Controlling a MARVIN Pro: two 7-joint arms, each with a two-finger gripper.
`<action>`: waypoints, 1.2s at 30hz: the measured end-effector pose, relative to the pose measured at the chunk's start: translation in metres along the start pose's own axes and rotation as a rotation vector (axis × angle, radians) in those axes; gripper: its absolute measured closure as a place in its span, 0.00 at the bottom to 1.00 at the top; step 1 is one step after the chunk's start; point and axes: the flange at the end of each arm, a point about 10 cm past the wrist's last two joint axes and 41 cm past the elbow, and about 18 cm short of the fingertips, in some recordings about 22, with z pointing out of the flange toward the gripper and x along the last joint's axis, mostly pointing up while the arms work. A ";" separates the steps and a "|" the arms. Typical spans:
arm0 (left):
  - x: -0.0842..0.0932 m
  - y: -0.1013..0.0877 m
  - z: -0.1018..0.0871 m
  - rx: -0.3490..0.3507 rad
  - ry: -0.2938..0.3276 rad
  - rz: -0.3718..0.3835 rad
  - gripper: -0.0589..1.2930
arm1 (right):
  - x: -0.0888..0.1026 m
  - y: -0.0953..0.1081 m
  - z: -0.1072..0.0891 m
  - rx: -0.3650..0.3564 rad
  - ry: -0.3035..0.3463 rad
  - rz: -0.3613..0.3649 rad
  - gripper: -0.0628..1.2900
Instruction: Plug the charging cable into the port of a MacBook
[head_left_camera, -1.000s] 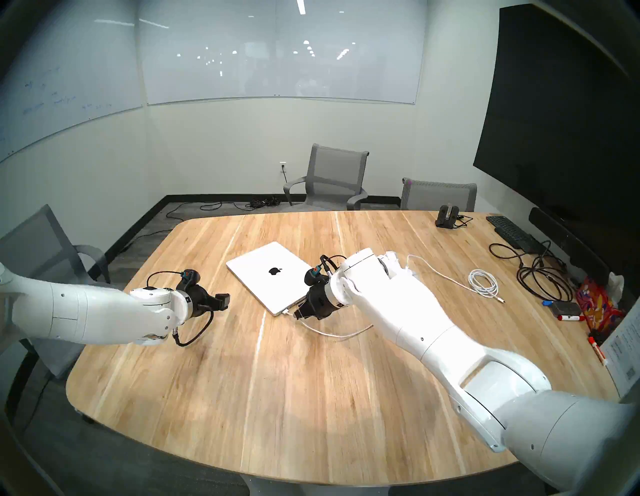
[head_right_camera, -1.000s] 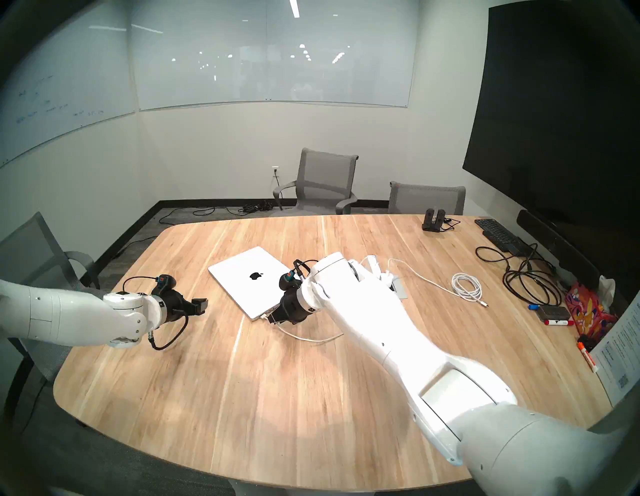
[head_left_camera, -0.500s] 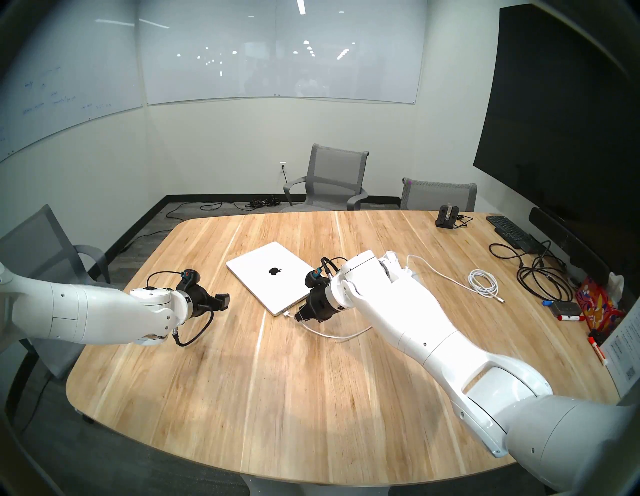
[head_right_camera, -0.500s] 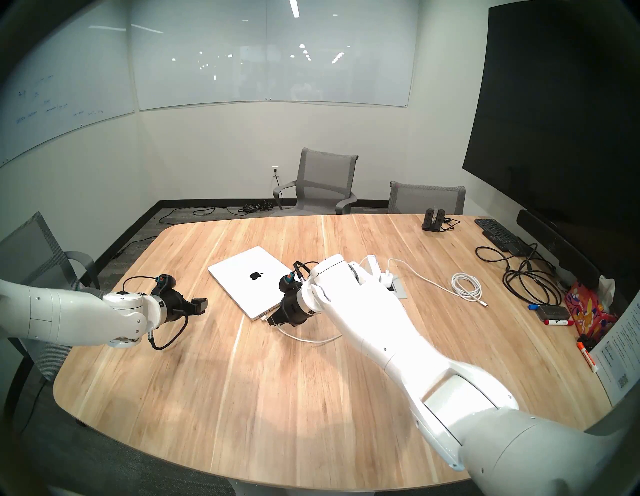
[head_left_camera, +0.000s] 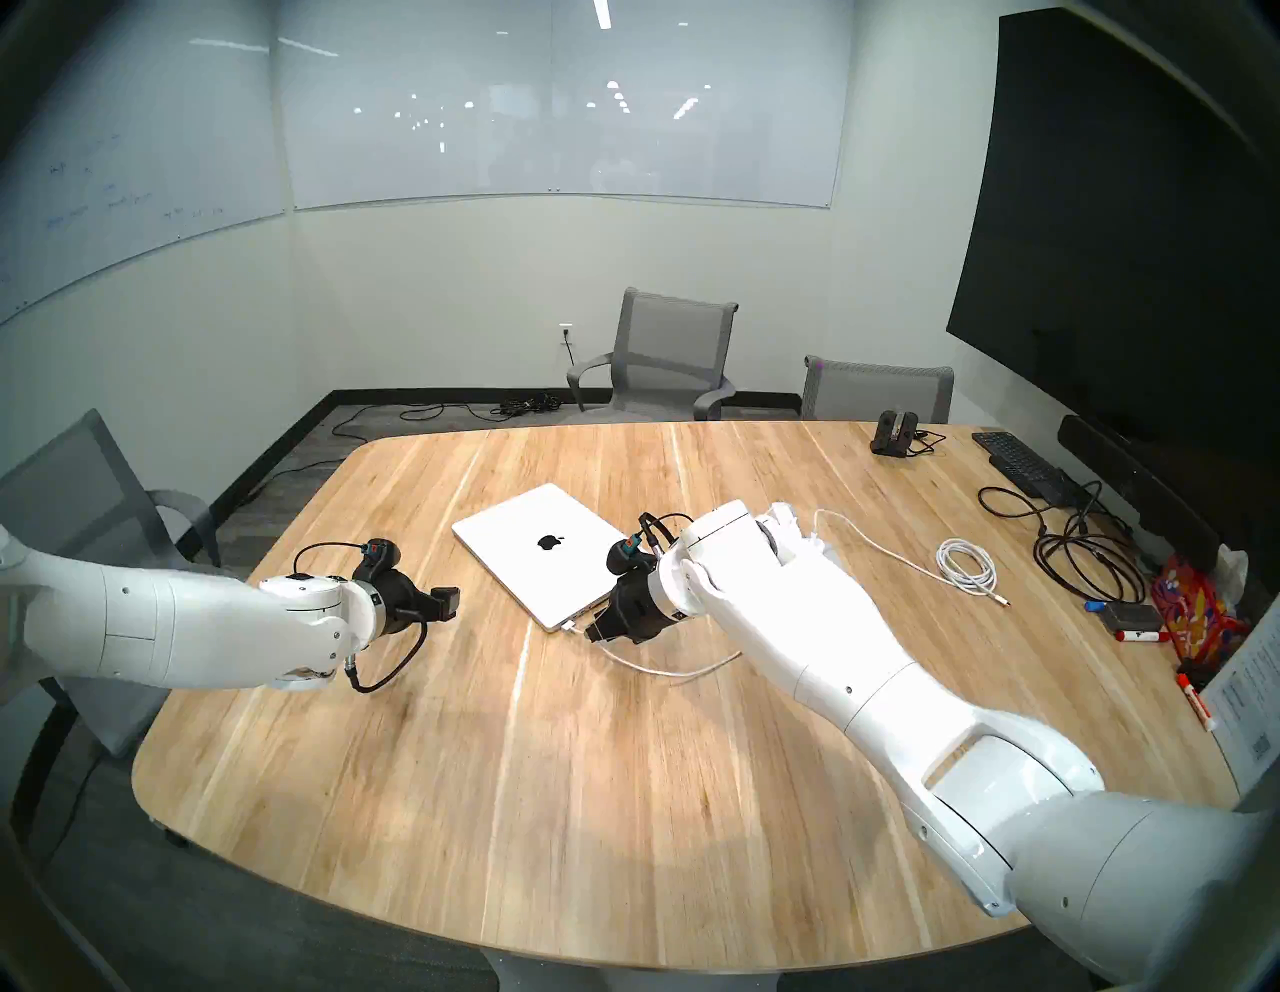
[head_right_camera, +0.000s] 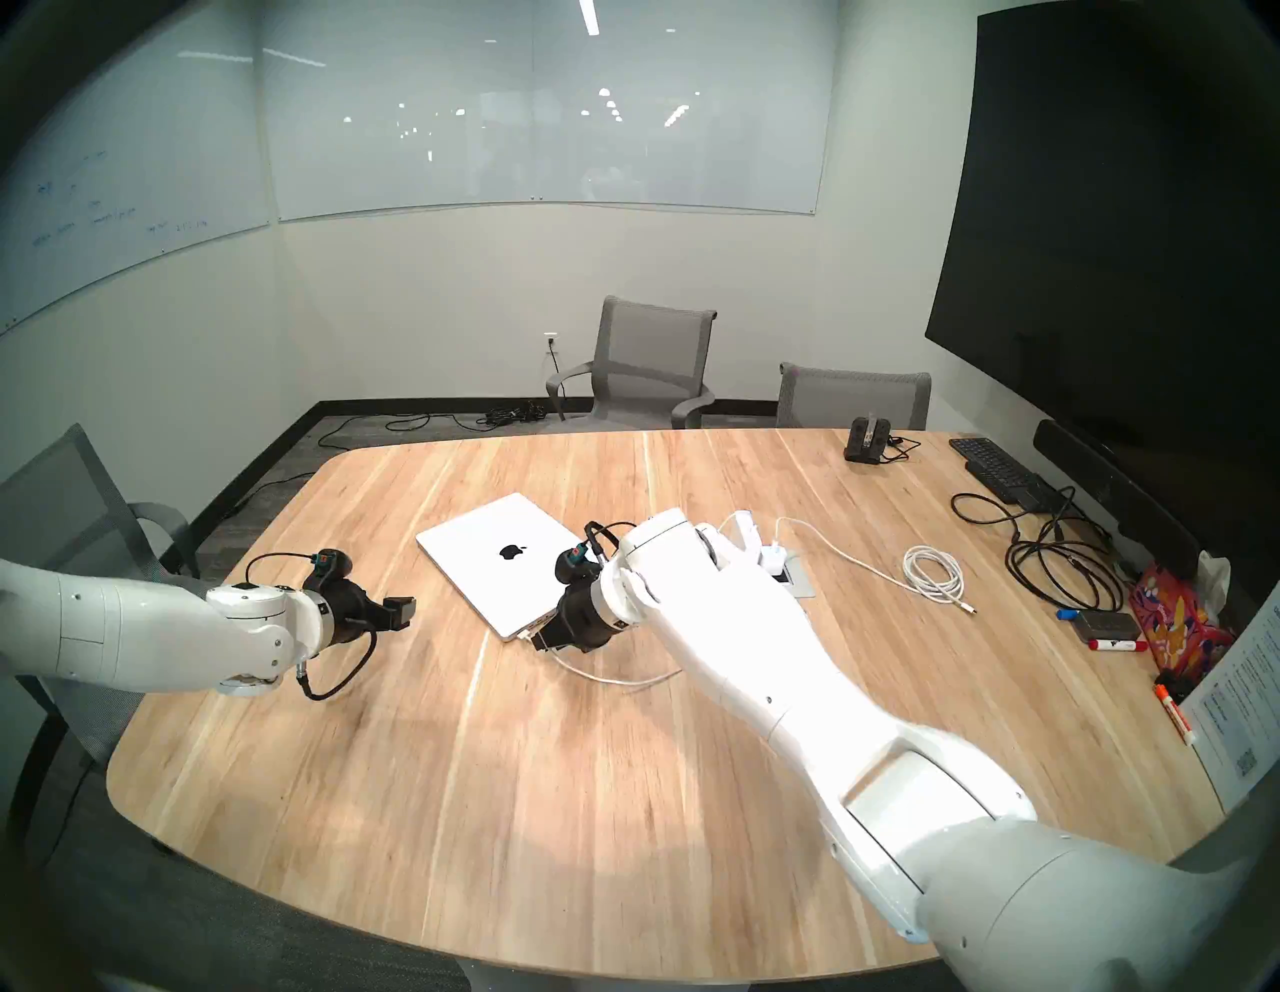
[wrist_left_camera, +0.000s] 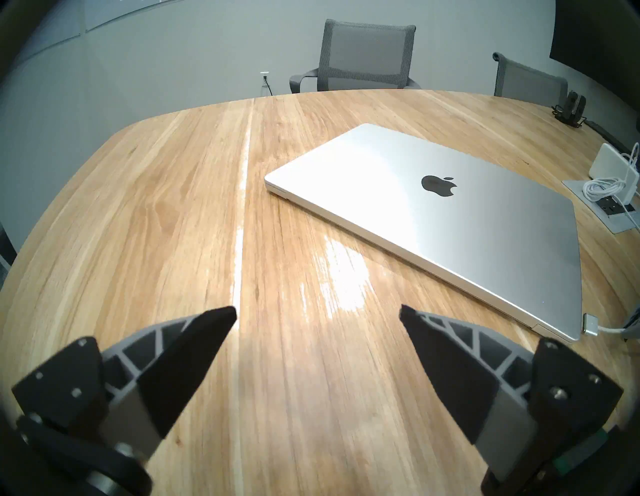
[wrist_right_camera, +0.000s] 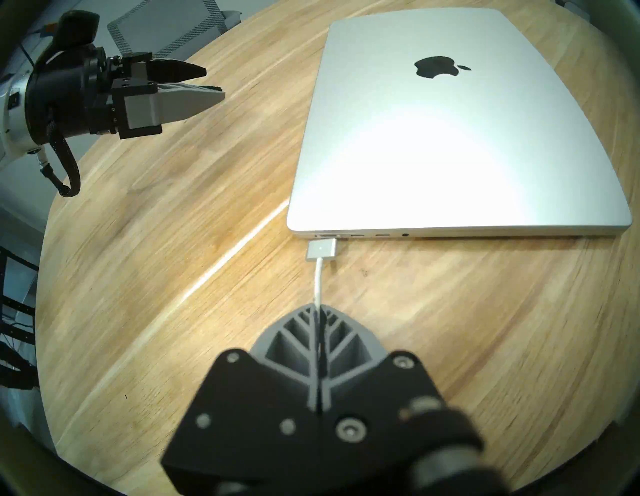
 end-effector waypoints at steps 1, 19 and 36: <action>0.000 0.000 0.000 0.000 0.000 0.000 0.02 | 0.000 0.000 0.000 0.000 0.000 0.000 0.97; 0.000 0.000 0.000 0.000 0.000 0.000 0.02 | 0.002 -0.001 0.002 -0.002 0.013 0.008 0.97; 0.000 0.000 0.000 0.000 0.000 0.000 0.02 | 0.000 -0.001 0.004 -0.005 0.013 0.012 0.97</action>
